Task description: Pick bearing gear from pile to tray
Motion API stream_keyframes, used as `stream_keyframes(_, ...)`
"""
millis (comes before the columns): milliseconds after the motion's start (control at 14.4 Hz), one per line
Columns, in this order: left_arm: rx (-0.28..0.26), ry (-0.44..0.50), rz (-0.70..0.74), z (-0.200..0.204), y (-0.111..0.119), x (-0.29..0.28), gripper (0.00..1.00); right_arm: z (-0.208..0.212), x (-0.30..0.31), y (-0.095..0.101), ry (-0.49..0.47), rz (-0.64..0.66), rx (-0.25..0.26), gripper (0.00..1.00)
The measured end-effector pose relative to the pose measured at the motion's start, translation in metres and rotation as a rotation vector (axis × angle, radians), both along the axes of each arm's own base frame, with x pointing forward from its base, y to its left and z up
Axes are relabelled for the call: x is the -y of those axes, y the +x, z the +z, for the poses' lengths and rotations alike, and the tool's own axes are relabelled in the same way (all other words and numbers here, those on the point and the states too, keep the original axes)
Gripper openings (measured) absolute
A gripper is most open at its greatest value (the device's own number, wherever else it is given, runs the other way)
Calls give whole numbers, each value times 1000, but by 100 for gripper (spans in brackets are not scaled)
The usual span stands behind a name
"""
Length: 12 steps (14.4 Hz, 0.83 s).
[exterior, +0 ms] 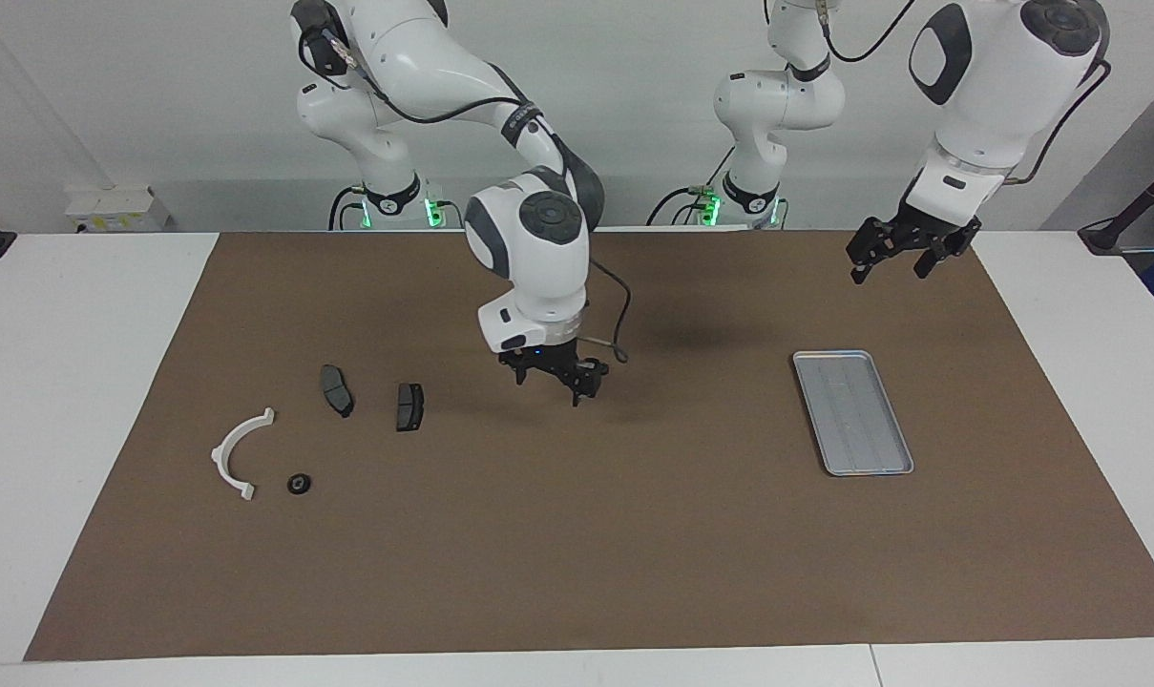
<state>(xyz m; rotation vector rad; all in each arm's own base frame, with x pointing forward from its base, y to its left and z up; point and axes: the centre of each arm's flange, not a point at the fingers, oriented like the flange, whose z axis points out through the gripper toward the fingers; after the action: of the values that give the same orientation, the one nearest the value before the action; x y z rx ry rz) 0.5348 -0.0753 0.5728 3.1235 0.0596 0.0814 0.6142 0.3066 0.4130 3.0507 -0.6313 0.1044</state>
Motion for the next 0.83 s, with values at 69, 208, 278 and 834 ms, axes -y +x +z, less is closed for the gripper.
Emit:
stream_keyframes(69,12,-5,-1,-7,-3,30,100,12,20,6,-6,26,-3,100)
stream_keyframes(208,8,-8,-21,-24,-10,86,100,34,57,12,-20,93,-14,100)
stream_keyframes(278,4,-9,-19,-36,-12,112,100,44,77,15,-26,136,-20,100)
stream_keyframes(834,-14,13,29,-180,-27,282,100,52,233,46,-46,387,-49,100)
